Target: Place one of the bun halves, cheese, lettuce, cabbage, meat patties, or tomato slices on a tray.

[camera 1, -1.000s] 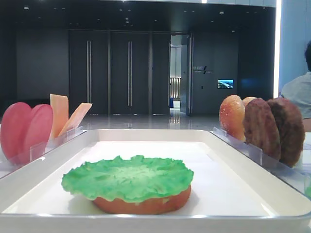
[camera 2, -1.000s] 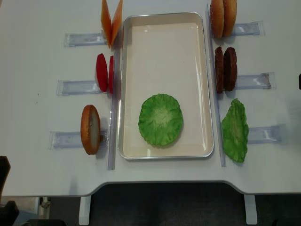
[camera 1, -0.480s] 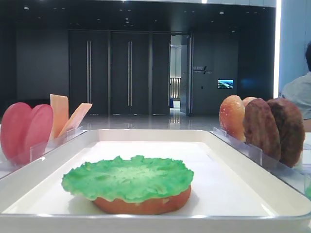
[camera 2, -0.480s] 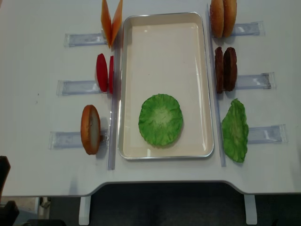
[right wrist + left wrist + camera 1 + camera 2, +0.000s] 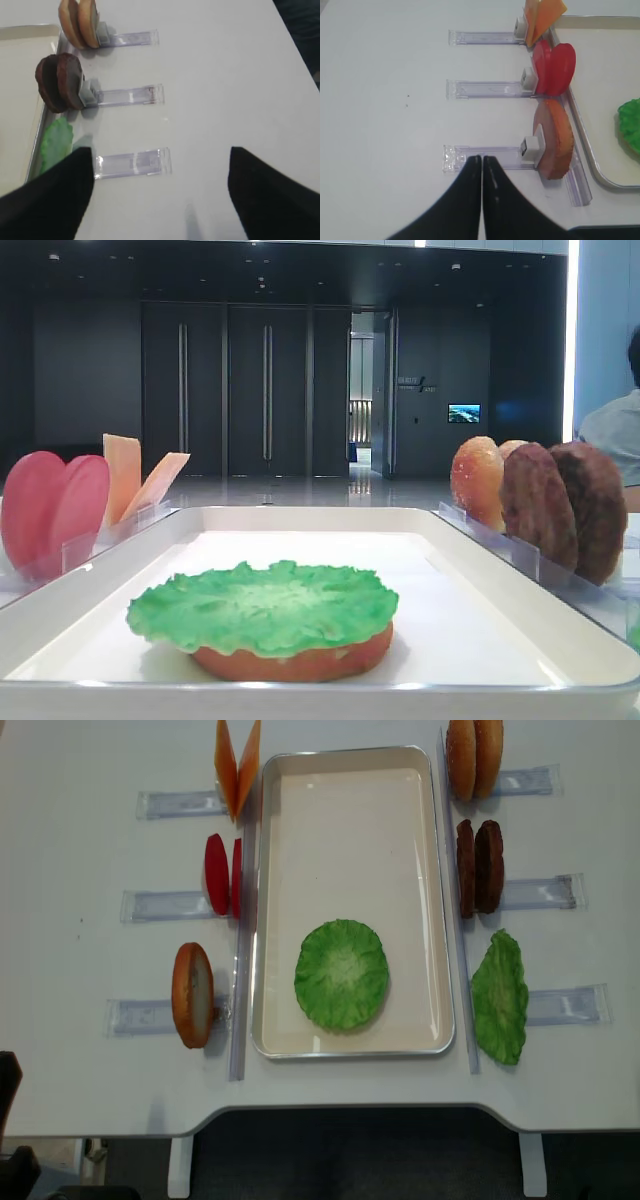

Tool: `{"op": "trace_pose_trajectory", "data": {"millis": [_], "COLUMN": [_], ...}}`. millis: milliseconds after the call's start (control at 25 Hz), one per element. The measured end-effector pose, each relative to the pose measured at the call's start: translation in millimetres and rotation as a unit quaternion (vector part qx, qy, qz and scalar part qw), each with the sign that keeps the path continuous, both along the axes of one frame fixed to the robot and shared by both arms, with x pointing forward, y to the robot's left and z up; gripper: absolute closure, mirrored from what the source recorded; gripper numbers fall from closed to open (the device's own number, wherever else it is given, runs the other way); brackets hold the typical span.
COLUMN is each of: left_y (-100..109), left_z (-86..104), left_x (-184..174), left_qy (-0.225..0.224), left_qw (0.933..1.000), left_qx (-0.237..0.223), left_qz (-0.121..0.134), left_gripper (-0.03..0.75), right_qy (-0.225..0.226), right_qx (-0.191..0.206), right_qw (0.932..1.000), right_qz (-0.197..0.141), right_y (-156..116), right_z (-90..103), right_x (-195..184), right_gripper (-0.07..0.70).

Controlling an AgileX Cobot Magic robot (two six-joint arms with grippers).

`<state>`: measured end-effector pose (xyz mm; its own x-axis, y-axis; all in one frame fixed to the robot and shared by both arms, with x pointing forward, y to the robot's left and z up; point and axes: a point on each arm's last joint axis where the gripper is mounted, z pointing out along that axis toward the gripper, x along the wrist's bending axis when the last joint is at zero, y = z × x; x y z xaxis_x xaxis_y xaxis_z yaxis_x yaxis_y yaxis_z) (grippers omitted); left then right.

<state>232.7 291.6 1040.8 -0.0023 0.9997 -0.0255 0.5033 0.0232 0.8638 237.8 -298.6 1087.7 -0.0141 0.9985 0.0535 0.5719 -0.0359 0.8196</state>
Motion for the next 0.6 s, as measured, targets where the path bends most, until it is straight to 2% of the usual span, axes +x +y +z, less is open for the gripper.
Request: {"op": "trace_pose_trajectory", "data": {"millis": [120,280,600], "left_y": [0.0,0.0,0.0], "left_z": [0.0,0.0,0.0], "left_x": [0.0,0.0,0.0], "left_qy": [0.0,0.0,0.0], "left_qw": [1.0,1.0,1.0], "left_qx": [0.0,0.0,-0.001], "left_qz": [0.0,0.0,0.0], "left_gripper": [0.715,0.715,0.715], "right_qy": [-0.03,-0.044,-0.053], "right_qx": [-0.006,-0.024,-0.035], "right_qw": [0.9995,0.9986,0.9977], "right_qz": [-0.005,-0.018,-0.024], "right_y": [-1.9,-6.0,-7.9], "right_z": [-13.9,-31.1,-33.4], "right_x": [-6.5,-12.8,-10.2], "right_gripper": [0.095,0.095,0.095]}}
